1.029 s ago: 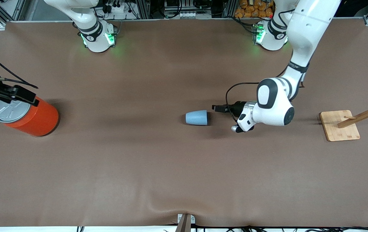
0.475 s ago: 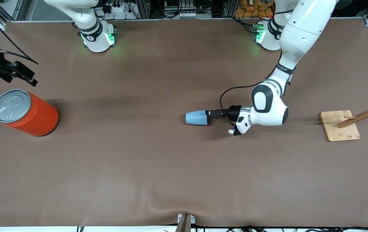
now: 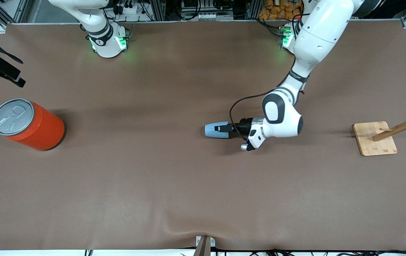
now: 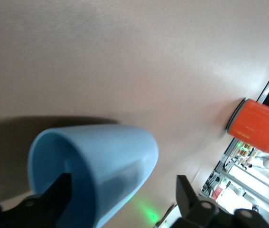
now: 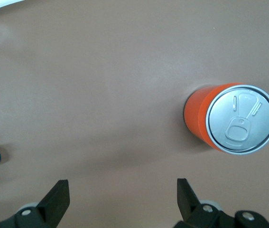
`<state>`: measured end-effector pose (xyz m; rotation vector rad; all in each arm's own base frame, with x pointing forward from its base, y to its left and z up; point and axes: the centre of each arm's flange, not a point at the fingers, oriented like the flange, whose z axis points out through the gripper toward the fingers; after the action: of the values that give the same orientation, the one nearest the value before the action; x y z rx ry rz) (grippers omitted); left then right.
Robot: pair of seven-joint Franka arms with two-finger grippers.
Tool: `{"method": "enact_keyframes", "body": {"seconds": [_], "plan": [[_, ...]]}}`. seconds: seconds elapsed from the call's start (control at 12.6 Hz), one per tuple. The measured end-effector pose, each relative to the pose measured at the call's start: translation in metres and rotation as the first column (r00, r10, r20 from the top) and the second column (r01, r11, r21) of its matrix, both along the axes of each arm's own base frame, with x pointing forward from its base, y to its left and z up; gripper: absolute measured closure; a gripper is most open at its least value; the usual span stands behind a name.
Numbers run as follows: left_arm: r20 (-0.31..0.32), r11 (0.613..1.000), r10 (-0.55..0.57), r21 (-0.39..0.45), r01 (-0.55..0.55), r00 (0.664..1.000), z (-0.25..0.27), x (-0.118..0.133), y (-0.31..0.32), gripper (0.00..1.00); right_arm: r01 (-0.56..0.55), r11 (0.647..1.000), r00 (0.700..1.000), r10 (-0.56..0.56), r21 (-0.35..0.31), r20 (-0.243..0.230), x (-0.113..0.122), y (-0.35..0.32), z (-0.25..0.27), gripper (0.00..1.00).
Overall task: Flip cup
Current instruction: 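Lift the blue cup with the left gripper and turn it upright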
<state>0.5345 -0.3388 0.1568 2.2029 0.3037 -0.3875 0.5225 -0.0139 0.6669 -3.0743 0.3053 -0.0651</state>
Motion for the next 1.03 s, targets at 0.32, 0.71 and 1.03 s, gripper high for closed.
{"method": "enact_keyframes", "body": {"seconds": [0.32,0.71,1.03], "plan": [[0.069,0.999,0.019,0.04,-0.022,0.997,-0.003,0.006,-0.015,0.58,0.007,1.0,1.0,-0.007,0.005,0.005,0.001,-0.004,0.014,0.0],[0.143,0.997,0.022,0.064,-0.032,0.989,0.01,0.02,-0.009,0.82,0.008,1.0,0.999,-0.008,0.009,-0.034,-0.002,-0.006,0.011,0.0],[0.287,0.976,-0.007,0.209,-0.056,0.958,0.056,0.074,0.067,0.95,-0.039,0.999,0.999,0.038,-0.027,-0.033,-0.001,-0.004,0.01,0.0]]}}
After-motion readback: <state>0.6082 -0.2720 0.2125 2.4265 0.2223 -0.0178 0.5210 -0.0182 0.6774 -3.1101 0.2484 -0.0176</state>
